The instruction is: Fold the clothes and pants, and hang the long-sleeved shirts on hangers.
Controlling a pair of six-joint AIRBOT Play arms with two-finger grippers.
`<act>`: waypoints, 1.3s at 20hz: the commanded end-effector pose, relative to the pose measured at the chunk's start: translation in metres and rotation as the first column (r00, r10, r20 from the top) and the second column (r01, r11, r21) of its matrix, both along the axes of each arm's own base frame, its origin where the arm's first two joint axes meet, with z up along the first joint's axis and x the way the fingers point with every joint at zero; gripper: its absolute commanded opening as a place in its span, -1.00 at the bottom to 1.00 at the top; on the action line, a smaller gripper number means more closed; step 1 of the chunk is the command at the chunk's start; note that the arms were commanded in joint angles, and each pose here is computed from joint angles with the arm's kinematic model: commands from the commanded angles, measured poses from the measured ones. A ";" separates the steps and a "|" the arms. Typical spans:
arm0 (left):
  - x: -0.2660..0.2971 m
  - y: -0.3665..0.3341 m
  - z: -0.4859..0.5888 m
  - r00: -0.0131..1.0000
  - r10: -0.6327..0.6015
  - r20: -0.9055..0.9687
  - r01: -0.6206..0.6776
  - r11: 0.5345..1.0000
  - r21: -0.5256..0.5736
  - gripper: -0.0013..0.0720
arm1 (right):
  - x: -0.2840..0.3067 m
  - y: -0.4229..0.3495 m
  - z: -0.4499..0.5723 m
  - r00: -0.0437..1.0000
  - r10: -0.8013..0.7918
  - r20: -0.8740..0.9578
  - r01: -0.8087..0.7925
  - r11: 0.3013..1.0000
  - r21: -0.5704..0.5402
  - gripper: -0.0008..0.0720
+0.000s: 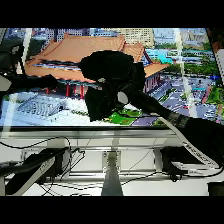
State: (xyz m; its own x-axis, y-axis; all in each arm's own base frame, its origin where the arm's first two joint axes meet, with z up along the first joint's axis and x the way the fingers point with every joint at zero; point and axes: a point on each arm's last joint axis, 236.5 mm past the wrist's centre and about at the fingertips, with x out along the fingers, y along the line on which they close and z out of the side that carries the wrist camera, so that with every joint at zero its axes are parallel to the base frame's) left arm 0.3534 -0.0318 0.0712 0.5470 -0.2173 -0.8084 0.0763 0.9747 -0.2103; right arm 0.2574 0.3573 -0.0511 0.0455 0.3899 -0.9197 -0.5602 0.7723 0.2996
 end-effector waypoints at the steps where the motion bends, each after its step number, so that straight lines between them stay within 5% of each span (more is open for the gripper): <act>1: 0.000 0.000 0.001 1.000 0.003 0.001 -0.003 1.000 -0.002 0.92 | 0.021 0.027 -0.010 0.976 -0.214 -0.039 0.216 0.976 0.041 0.94; 4: 0.000 0.000 0.000 1.000 0.003 0.001 -0.003 1.000 -0.002 0.92 | 0.047 0.026 -0.014 0.924 -0.368 -0.106 0.372 0.928 0.015 0.93; 9: 0.000 0.000 0.000 1.000 0.003 0.001 -0.003 1.000 -0.002 0.93 | 0.041 -0.004 -0.045 0.831 -0.504 -0.235 0.465 0.862 -0.203 0.86; 11: 0.000 0.000 0.000 1.000 0.003 0.001 -0.003 1.000 -0.002 0.92 | 0.049 -0.001 -0.049 0.820 -0.525 -0.229 0.492 0.850 -0.186 0.31; 14: 0.001 0.000 0.001 1.000 0.005 0.007 -0.005 1.000 -0.001 0.92 | 0.061 0.007 -0.041 0.841 -0.502 -0.202 0.485 0.865 -0.129 -0.78; 19: 0.006 0.008 0.002 0.999 0.014 0.029 -0.015 0.999 0.029 0.91 | 0.112 -0.020 0.037 0.962 -0.271 0.028 0.272 0.956 -0.111 -0.81; 20: 0.004 0.007 -0.002 1.000 0.010 0.011 -0.011 1.000 0.026 0.78 | 0.125 -0.040 0.059 0.966 -0.242 0.090 0.253 0.956 -0.146 -0.81; 21: 0.000 0.006 -0.007 1.000 0.004 -0.019 -0.003 1.000 0.024 0.43 | 0.137 -0.064 0.085 0.966 -0.208 0.151 0.234 0.955 -0.184 -0.81; 23: -0.009 0.002 -0.022 0.996 -0.012 -0.094 0.014 1.000 0.013 -0.77 | 0.155 -0.117 0.135 0.950 -0.174 0.257 0.237 0.942 -0.236 -0.81; 26: -0.025 0.000 -0.059 0.979 -0.020 -0.205 0.020 1.000 0.002 -0.90 | 0.176 -0.215 0.209 0.859 -0.275 0.431 0.402 0.885 -0.237 -0.81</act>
